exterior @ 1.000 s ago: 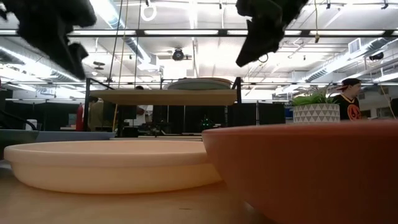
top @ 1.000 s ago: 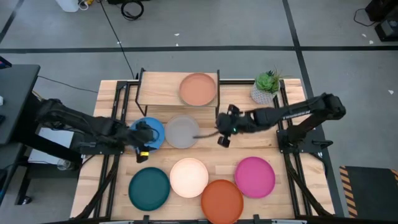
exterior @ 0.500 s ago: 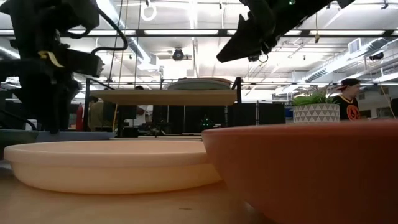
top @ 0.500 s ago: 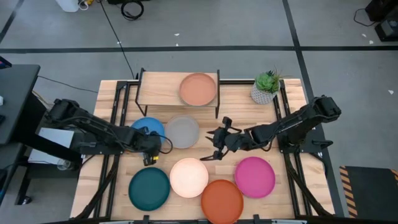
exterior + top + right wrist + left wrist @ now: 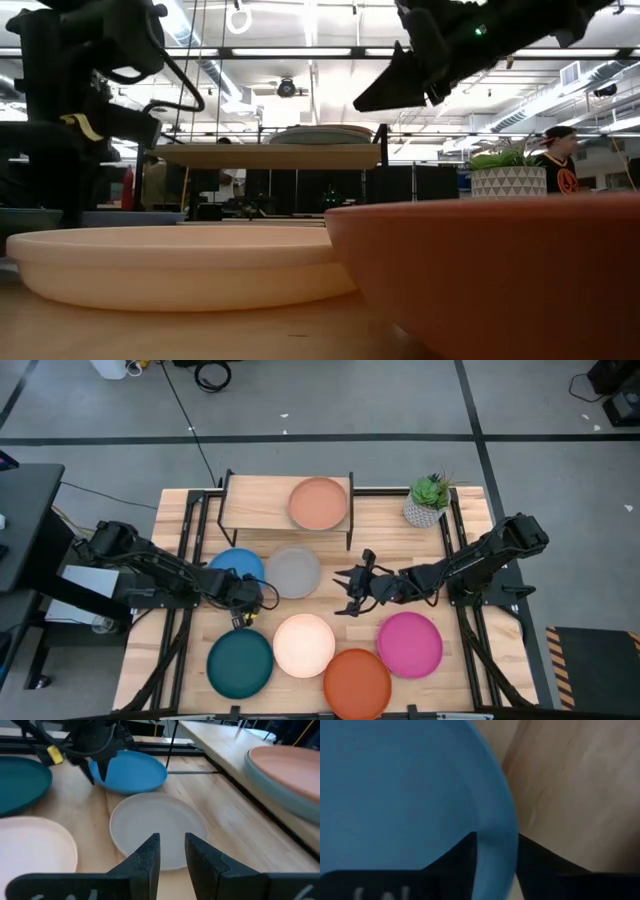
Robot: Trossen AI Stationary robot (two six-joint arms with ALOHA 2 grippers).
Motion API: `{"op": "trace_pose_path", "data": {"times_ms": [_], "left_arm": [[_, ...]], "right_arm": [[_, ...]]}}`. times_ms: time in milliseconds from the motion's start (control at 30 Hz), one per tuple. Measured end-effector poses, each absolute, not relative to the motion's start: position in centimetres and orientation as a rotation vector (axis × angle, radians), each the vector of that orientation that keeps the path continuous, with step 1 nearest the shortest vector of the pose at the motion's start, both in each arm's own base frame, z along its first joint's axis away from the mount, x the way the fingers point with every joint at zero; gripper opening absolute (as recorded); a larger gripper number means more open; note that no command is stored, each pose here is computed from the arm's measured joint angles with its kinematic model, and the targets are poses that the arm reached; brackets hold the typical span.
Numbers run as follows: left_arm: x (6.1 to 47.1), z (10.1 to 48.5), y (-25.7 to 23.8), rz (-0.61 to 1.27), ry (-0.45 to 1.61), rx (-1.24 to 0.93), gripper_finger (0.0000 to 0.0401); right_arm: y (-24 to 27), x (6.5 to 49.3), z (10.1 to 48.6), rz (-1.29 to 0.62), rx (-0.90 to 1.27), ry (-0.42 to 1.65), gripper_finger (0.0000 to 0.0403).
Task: Place and stack plates onto a shelf
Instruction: Put the blue plate on the shelf
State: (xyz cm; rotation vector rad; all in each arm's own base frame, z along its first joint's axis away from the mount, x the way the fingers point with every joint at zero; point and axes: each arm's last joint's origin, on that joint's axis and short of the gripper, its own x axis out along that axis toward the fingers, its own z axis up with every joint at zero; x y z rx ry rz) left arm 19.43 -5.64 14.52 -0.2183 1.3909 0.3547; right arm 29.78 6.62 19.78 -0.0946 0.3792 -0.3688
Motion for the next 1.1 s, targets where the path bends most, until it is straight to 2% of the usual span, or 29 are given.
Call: {"op": "trace_pose_path", "data": {"times_ms": [267, 500, 800, 900, 1100], "left_arm": [[19.7, 15.2, -5.8, 0.359, 1.421, -0.251, 0.0016], [21.3, 19.2, -6.5, 0.315, 1.436, -0.253, 0.0014], [23.9, 28.0, -7.5, 0.155, 1.295, -0.231, 0.0014], [24.3, 31.1, -7.3, 0.193, 1.204, -0.172, 0.0015], [23.8, 35.8, -5.9, 0.391, 1.060, 0.008, 0.0015]], "right_arm": [[6.6, 29.3, 19.0, -0.370, -0.066, 0.386, 0.0096], [7.0, 28.7, 18.3, -0.352, -0.064, 0.379, 0.0096], [7.6, 27.7, 17.2, -0.336, -0.050, 0.376, 0.0096], [7.6, 27.2, 16.6, -0.329, -0.045, 0.363, 0.0096], [7.5, 26.9, 16.5, -0.338, -0.048, 0.349, 0.0096]]}}
